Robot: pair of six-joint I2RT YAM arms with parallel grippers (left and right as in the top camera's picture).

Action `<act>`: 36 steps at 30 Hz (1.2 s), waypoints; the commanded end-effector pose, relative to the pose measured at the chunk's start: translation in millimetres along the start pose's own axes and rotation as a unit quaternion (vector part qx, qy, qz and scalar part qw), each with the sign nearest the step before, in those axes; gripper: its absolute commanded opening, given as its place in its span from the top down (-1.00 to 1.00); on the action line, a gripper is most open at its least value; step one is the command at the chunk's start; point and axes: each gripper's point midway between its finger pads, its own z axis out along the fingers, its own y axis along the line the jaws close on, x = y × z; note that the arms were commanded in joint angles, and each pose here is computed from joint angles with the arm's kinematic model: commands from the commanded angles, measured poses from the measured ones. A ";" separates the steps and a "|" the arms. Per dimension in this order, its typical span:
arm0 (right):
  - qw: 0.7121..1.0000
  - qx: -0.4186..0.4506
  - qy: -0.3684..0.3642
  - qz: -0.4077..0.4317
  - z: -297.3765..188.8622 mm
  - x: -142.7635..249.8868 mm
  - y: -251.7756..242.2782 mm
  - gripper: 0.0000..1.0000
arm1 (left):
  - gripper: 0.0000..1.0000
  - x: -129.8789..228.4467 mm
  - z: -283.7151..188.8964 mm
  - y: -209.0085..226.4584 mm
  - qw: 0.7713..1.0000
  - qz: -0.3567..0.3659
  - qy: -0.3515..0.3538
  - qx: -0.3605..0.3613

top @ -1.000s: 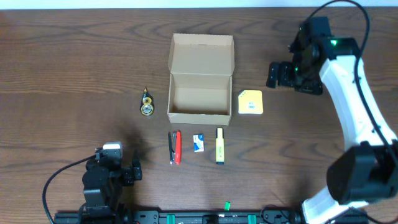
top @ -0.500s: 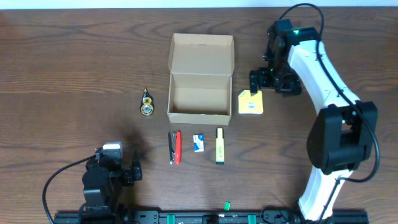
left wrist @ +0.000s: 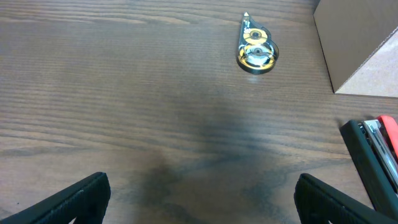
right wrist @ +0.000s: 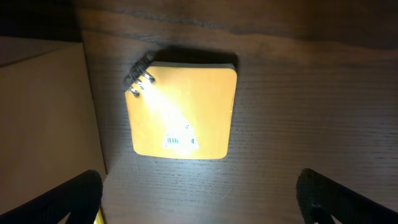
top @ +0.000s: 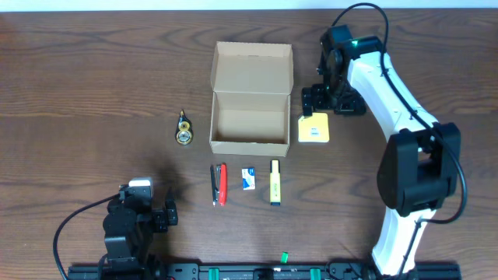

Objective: Pack container
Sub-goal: 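Move the right gripper over the yellow sticky-note pad and lower, then close the right gripper on the sticky-note pad and lift it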

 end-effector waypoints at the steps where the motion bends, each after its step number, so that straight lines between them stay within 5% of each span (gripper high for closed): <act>1: 1.000 0.008 0.011 -0.009 11.9 -1.5 0.7 -0.98 | -0.91 3.7 1.6 4.0 1.000 -0.004 0.004 -0.011; 36: 0.996 0.029 0.072 -0.042 80.8 5.1 14.6 -0.88 | -0.91 3.6 1.6 4.0 1.000 -0.004 0.004 -0.011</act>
